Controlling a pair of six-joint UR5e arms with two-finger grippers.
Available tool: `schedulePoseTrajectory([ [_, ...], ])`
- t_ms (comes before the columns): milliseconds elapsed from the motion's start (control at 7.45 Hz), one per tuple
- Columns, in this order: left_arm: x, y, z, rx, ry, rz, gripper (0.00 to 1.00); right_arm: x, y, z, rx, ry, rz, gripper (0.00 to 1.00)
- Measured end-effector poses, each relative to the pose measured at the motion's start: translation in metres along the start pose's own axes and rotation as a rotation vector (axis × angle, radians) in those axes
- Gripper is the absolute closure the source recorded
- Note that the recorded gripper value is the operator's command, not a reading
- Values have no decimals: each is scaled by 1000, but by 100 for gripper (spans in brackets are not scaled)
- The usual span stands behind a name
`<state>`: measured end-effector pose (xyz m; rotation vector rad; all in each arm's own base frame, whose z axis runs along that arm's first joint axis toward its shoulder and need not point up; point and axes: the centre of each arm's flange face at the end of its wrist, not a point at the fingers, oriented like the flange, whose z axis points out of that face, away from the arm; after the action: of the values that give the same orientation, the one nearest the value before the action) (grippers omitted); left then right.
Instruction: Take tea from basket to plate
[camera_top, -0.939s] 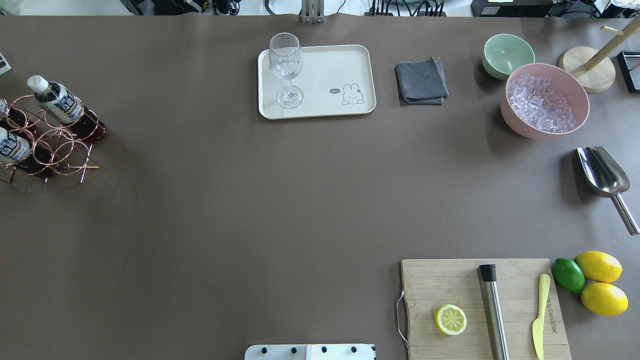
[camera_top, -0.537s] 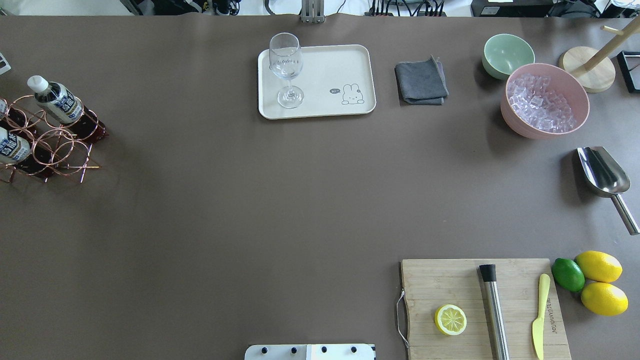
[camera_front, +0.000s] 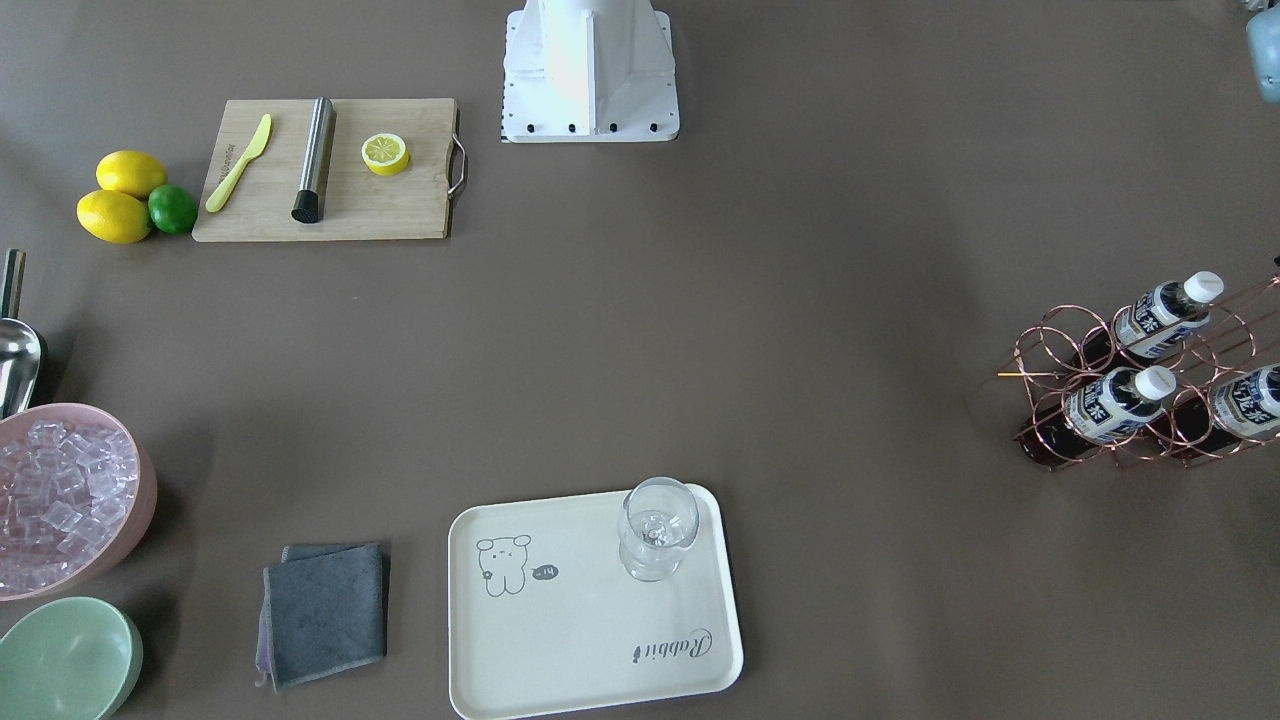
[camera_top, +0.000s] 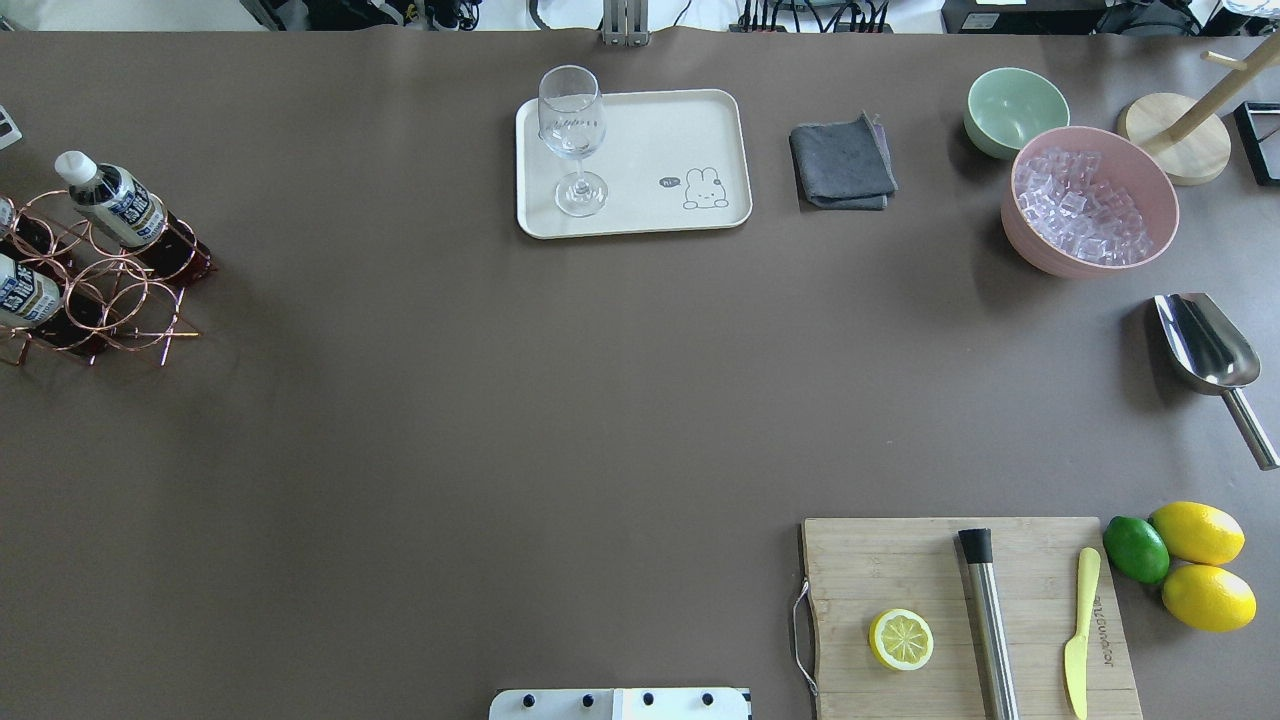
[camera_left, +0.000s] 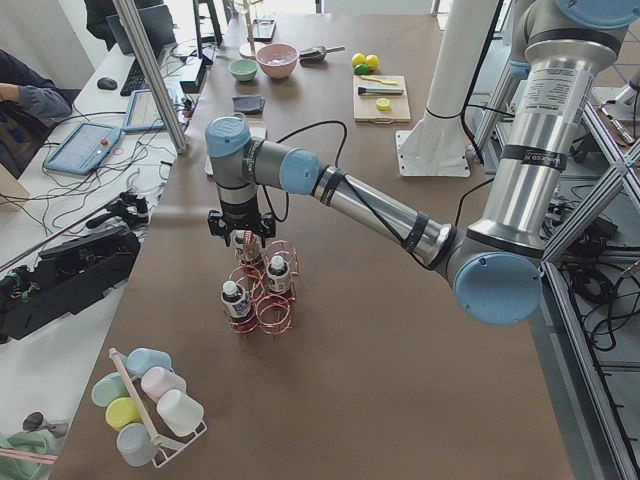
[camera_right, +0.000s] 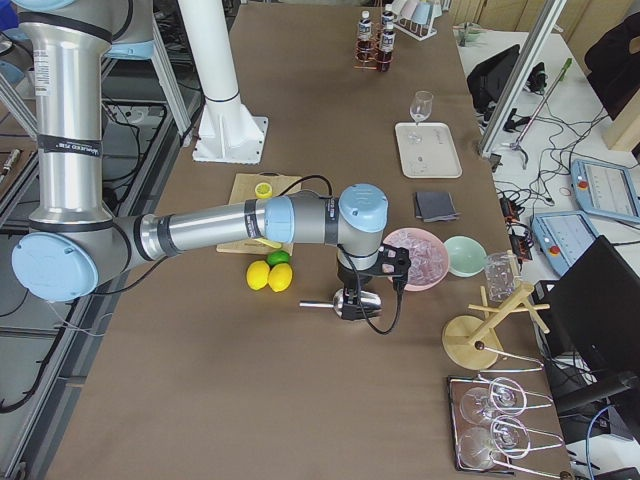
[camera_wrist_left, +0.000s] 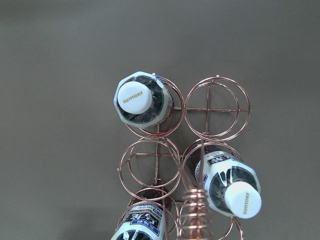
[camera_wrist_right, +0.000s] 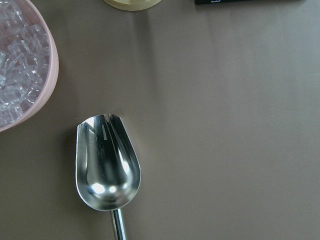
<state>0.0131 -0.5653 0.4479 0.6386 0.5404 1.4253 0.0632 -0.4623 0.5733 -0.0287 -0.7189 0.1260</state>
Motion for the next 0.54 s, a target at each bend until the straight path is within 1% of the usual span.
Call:
schedulePoseTrajectory([
  [268, 4, 3, -2, 1, -4, 4, 83, -2, -1, 1, 6, 0, -13, 0],
  [402, 5, 3, -3, 0, -4, 3, 100, -3, -1, 1, 7, -1, -17, 0],
  [537, 5, 5, -4, -1, -5, -3, 100, -3, -1, 1, 8, -1, -19, 0],
])
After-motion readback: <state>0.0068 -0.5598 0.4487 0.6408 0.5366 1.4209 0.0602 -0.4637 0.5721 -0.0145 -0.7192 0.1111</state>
